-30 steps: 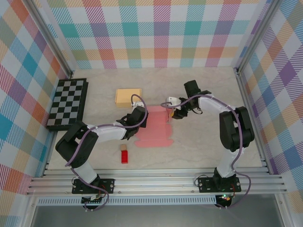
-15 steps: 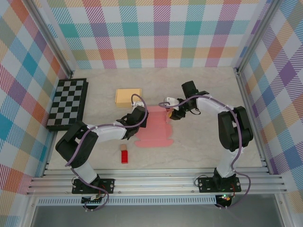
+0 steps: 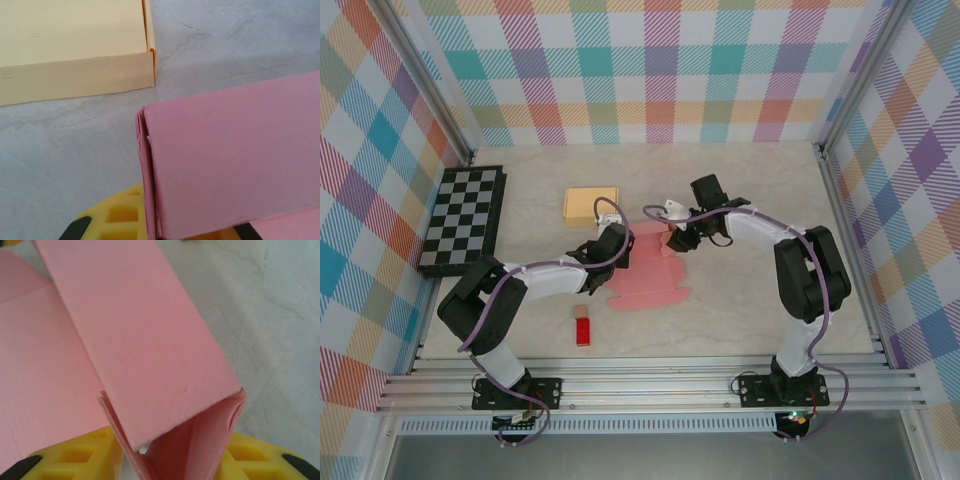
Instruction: Fold the paper box
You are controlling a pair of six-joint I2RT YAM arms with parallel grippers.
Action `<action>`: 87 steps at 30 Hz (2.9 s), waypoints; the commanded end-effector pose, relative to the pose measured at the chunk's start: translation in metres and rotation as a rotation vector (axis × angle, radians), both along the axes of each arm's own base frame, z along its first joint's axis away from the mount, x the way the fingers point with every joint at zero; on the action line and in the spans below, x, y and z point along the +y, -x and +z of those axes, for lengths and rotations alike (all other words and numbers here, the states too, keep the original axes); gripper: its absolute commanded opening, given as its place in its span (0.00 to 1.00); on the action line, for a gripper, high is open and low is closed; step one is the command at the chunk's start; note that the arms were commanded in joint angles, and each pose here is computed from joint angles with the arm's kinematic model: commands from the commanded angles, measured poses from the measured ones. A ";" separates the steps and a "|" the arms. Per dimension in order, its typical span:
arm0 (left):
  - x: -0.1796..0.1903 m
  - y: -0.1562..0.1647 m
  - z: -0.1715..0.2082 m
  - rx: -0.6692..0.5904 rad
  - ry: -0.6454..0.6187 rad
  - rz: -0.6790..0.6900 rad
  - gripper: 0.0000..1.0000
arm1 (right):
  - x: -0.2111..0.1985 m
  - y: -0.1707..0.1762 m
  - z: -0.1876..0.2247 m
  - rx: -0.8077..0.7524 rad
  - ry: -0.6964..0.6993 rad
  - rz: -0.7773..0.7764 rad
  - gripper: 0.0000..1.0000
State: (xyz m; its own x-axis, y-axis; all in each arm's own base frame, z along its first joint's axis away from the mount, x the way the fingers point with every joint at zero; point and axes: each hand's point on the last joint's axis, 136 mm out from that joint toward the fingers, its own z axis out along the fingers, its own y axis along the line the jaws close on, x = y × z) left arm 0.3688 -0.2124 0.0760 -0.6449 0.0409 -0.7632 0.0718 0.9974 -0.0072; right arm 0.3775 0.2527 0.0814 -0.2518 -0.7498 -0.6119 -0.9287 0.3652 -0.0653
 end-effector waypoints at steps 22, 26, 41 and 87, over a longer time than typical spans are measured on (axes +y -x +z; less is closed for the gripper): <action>-0.009 0.014 0.016 0.127 0.191 0.144 0.00 | 0.047 -0.020 0.025 -0.014 -0.274 -0.360 0.42; -0.006 0.015 0.018 0.127 0.179 0.149 0.00 | 0.047 -0.003 0.020 -0.033 -0.234 -0.233 0.44; -0.019 0.018 0.024 0.153 0.255 0.116 0.00 | 0.048 0.001 0.019 -0.046 -0.289 -0.243 0.47; -0.035 0.024 0.030 0.215 0.331 0.081 0.00 | 0.022 -0.038 0.023 -0.145 -0.299 -0.616 0.13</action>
State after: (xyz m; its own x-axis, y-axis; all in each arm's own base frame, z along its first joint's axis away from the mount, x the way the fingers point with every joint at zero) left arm 0.3409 -0.2323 0.0843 -0.7992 -0.2235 -0.5580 -0.0779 0.9590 -0.2726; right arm 0.4139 0.2644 0.0775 -0.5302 -0.3430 -0.7754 -0.5170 0.8556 -0.0249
